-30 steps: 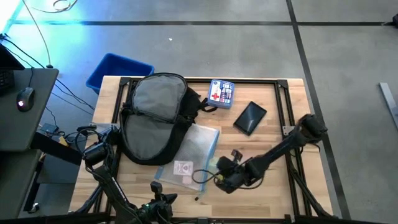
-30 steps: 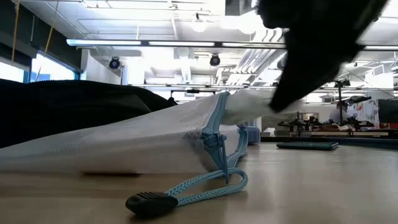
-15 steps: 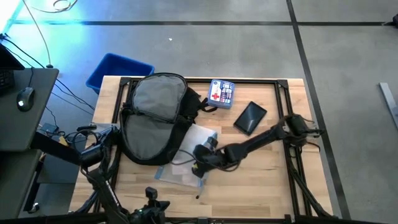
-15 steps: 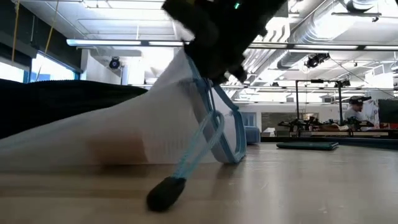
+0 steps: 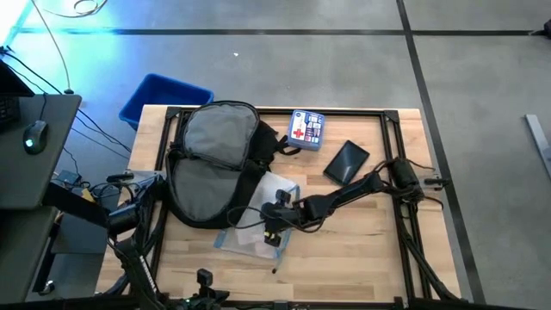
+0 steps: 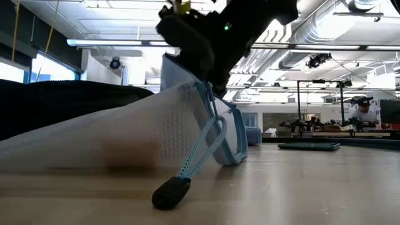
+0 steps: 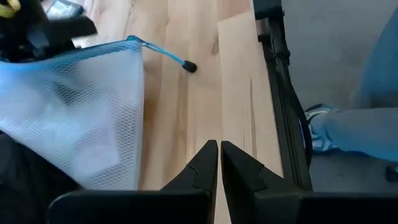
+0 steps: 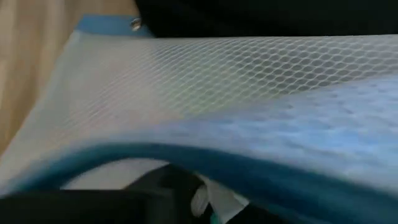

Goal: Unpack backpack
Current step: Put the green earphones into the white zip bag, then close the white zip bag

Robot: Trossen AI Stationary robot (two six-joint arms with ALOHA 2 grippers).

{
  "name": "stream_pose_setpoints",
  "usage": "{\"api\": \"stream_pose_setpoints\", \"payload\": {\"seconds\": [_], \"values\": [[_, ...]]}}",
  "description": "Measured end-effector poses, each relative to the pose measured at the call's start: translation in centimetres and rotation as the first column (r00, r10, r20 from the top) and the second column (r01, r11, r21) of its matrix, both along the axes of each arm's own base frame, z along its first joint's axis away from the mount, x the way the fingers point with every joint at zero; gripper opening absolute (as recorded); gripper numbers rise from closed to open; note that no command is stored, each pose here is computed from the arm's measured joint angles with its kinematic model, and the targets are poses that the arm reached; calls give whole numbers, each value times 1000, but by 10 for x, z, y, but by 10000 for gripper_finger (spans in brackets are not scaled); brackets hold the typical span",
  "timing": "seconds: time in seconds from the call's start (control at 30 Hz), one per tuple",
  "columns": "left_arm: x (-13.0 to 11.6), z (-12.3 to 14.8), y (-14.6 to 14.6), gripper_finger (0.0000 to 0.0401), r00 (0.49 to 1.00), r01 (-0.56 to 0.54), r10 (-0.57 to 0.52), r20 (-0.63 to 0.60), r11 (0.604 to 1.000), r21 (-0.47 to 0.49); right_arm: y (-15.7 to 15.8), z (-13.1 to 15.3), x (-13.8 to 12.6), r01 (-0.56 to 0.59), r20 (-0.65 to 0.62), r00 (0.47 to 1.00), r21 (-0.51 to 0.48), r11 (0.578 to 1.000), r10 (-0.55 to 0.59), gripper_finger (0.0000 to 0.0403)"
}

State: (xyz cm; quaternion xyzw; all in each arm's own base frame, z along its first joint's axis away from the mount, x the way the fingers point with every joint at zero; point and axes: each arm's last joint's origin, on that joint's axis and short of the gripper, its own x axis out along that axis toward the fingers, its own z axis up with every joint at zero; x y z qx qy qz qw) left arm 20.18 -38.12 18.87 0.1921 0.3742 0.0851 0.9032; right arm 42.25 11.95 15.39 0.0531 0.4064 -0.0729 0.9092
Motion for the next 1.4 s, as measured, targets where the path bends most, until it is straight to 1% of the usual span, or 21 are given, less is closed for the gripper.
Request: {"api": "stream_pose_setpoints", "payload": {"seconds": [0.1, 0.17, 0.27, 0.33, 0.43, 0.5, 0.57, 0.63, 0.67, 0.77, 0.83, 0.9, 1.0, 1.07, 1.1, 1.2, 1.23, 1.33, 1.4], "values": [[5, -10, -2, 0, 1000, -4, 4, 4, 1000, 4, 2, 7, -9, -33, -61, 998, 18, 999, 34, 182], [10, -18, -4, 0, 1000, -11, 11, 5, 1000, 2, 4, 14, -16, -34, -100, 994, 21, 999, 35, 209], [17, -27, -4, 0, 1000, -26, 26, 9, 1000, -7, 15, 30, -32, -51, -131, 990, -30, 998, 46, 234], [22, -31, -3, 0, 999, -36, 36, 12, 999, -4, 25, 41, -45, -85, -146, 987, -86, 993, 72, 240], [29, -37, 0, 0, 999, -53, 52, 12, 999, 8, 43, 53, -65, -145, -178, 978, -191, 971, 111, 242], [34, -38, 3, 0, 998, -59, 59, 13, 998, 21, 51, 56, -77, -168, -214, 970, -266, 949, 112, 242], [39, -37, 6, 0, 998, -58, 57, 32, 997, 50, 56, 54, -88, -200, -270, 957, -360, 911, 104, 242], [44, -36, 10, 0, 998, -46, 41, 48, 994, 102, 53, 50, -95, -225, -327, 941, -410, 884, 87, 242], [47, -36, 12, 1, 998, -33, 26, 49, 990, 138, 51, 48, -98, -226, -352, 933, -423, 877, 70, 242], [58, -36, 19, 12, 999, 33, -33, -4, 966, 255, 47, 42, -102, -174, -358, 934, -420, 891, 14, 242], [66, -38, 25, 30, 997, 66, -55, -45, 947, 314, 49, 38, -104, -139, -342, 939, -412, 901, -12, 239], [77, -40, 32, 54, 995, 86, -61, -80, 933, 348, 58, 34, -110, -126, -313, 950, -412, 903, -10, 232], [92, -44, 42, 96, 991, 99, -59, -116, 920, 380, 78, 27, -121, -94, -216, 976, -422, 902, 1, 219], [103, -47, 47, 124, 987, 113, -63, -145, 922, 370, 94, 23, -130, -54, -118, 993, -419, 906, 4, 209], [109, -49, 50, 137, 985, 117, -65, -158, 929, 351, 102, 22, -134, -32, -67, 998, -410, 911, 5, 205], [126, -53, 57, 167, 980, 124, -74, -184, 952, 281, 126, 18, -144, 17, 102, 995, -331, 943, 17, 196], [132, -55, 59, 174, 980, 123, -75, -185, 957, 261, 133, 17, -147, 18, 147, 989, -296, 955, 27, 194], [144, -59, 68, 183, 982, 99, -55, -181, 965, 244, 152, 17, -156, 10, 261, 964, -234, 972, 53, 192], [149, -64, 73, 183, 982, 84, -37, -186, 963, 254, 162, 16, -163, 10, 317, 946, -235, 972, 67, 192]]}}
